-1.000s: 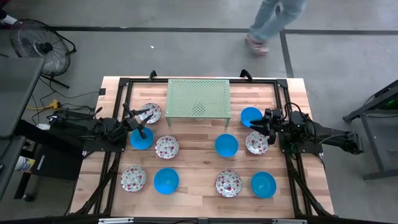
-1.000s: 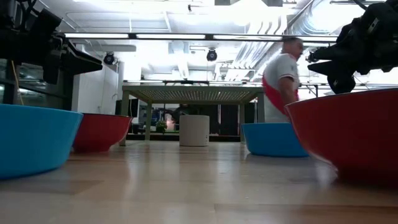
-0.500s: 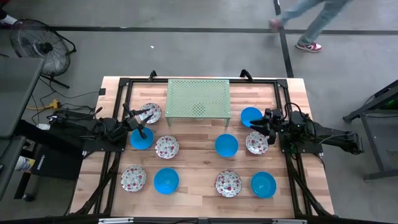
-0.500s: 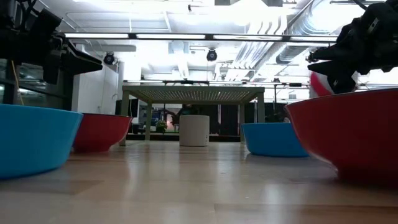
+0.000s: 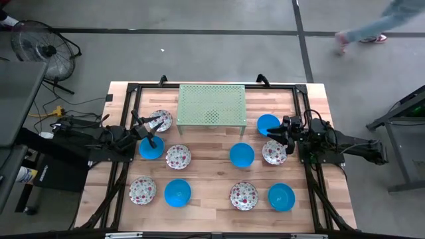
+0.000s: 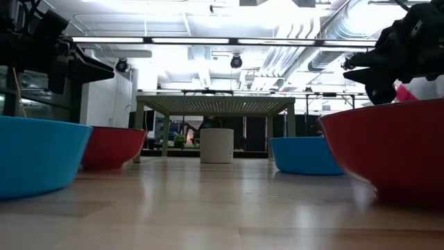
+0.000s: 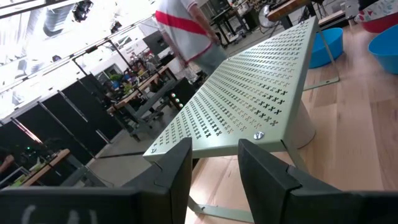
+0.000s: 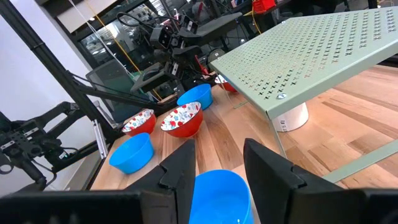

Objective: Pick & Place Mini bowls

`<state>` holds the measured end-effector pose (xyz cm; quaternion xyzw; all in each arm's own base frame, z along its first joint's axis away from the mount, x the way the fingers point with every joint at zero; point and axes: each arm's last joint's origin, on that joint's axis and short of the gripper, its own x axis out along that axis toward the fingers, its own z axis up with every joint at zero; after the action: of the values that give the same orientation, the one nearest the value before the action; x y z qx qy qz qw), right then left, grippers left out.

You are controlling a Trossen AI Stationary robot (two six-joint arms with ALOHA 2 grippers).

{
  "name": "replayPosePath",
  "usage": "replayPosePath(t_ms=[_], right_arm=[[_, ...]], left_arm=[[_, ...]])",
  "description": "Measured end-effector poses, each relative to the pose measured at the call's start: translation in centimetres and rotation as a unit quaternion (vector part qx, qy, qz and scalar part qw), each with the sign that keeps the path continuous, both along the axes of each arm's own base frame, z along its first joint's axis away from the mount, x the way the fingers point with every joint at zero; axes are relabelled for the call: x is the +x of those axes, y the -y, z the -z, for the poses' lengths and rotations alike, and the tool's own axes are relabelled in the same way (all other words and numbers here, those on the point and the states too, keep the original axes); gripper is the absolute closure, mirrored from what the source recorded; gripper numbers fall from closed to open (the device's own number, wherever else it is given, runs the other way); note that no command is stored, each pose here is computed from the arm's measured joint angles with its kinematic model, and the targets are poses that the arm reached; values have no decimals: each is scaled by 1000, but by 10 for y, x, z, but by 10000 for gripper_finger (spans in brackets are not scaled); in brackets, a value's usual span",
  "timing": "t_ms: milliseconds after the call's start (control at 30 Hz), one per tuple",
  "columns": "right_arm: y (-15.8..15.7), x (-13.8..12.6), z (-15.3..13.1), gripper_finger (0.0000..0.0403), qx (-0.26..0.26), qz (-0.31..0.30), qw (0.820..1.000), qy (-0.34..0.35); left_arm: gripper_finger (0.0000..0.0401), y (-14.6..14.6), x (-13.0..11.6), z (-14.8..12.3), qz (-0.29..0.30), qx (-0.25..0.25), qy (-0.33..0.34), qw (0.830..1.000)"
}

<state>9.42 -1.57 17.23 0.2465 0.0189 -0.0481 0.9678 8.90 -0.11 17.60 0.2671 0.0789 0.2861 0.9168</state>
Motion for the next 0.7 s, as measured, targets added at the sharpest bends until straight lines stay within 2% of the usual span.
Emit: replayPosePath(t_ms=[467, 700], right_arm=[[1, 0, 0, 279, 0, 10, 1000, 0], [2, 0, -1, 279, 31, 14, 999, -13]], left_arm=[[274, 0, 0, 0, 0, 0, 0, 1000], [274, 0, 0, 0, 0, 0, 0, 1000]])
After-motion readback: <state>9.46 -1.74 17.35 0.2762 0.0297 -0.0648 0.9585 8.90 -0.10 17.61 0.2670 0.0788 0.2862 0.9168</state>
